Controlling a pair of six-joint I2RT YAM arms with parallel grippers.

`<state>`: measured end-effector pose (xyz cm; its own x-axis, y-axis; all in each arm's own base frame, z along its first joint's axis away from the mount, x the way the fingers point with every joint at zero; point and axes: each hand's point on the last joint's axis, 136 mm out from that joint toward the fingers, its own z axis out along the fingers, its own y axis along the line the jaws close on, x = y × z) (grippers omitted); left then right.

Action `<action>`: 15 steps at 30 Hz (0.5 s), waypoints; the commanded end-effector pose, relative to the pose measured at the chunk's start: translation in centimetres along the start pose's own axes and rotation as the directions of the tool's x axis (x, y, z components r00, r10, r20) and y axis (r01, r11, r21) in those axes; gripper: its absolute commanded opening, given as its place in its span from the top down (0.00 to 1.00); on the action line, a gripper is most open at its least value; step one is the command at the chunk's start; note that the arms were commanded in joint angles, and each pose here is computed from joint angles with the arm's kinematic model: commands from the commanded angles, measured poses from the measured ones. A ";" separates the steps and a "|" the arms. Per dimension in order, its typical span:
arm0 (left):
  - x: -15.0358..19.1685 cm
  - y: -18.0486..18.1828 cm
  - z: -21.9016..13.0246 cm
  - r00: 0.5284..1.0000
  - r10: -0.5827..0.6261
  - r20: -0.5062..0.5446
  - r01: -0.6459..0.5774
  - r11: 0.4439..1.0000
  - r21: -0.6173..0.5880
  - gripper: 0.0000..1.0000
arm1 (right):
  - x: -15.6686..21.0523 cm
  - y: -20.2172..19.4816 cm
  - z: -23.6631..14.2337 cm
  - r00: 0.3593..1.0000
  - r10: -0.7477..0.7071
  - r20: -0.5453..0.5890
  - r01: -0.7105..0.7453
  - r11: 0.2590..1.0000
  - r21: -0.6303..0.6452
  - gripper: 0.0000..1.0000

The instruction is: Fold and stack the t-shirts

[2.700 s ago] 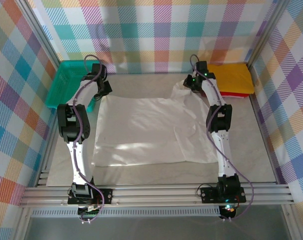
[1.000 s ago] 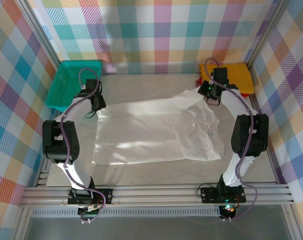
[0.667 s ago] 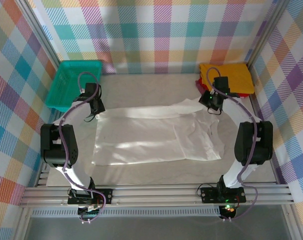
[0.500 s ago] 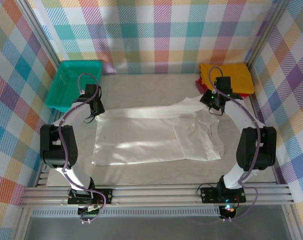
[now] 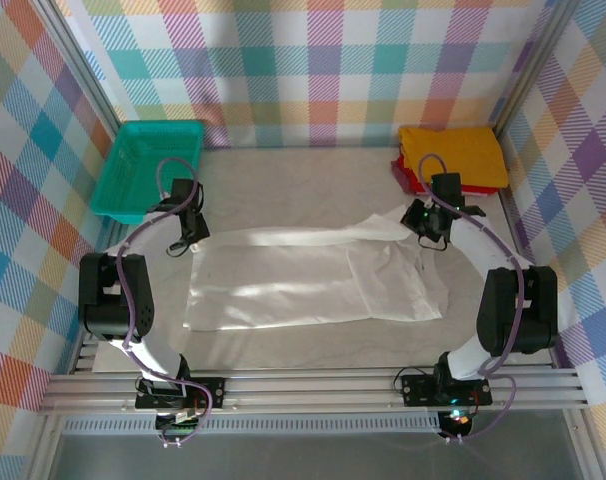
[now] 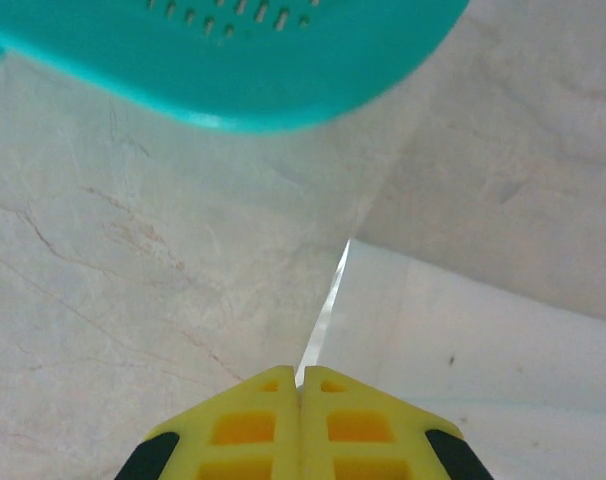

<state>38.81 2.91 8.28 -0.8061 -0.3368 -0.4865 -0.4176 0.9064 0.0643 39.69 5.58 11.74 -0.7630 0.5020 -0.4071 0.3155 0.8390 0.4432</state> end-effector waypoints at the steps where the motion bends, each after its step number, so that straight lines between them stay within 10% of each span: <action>1: 1.2 1.5 -0.3 0.999 -0.026 -0.032 0.025 0.999 -0.028 1.00 | 0.2 0.2 -1.2 1.000 0.014 0.005 -0.014 1.000 -0.022 1.00; 8: 2.1 1.9 -0.8 0.998 -0.043 -0.044 0.042 0.999 -0.027 0.99 | 1.0 0.3 -2.6 1.000 0.024 -0.007 -0.024 0.999 -0.031 0.99; 12: 3.7 2.1 -1.1 0.995 -0.073 -0.061 0.073 0.997 -0.008 0.62 | 2.9 -0.7 -3.4 0.999 0.047 -0.017 -0.047 0.998 -0.031 0.81; 15: 5.4 2.3 -1.2 0.991 -0.097 -0.096 0.098 0.995 0.004 0.58 | 5.2 -2.8 -3.9 0.997 0.072 -0.029 -0.072 0.997 0.018 0.76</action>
<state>34.75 2.87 7.30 -0.8032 -0.3973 -0.4439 -0.4608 0.8866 0.0402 35.00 5.59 12.77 -0.7498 0.5309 -0.3948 0.3258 0.8157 0.4780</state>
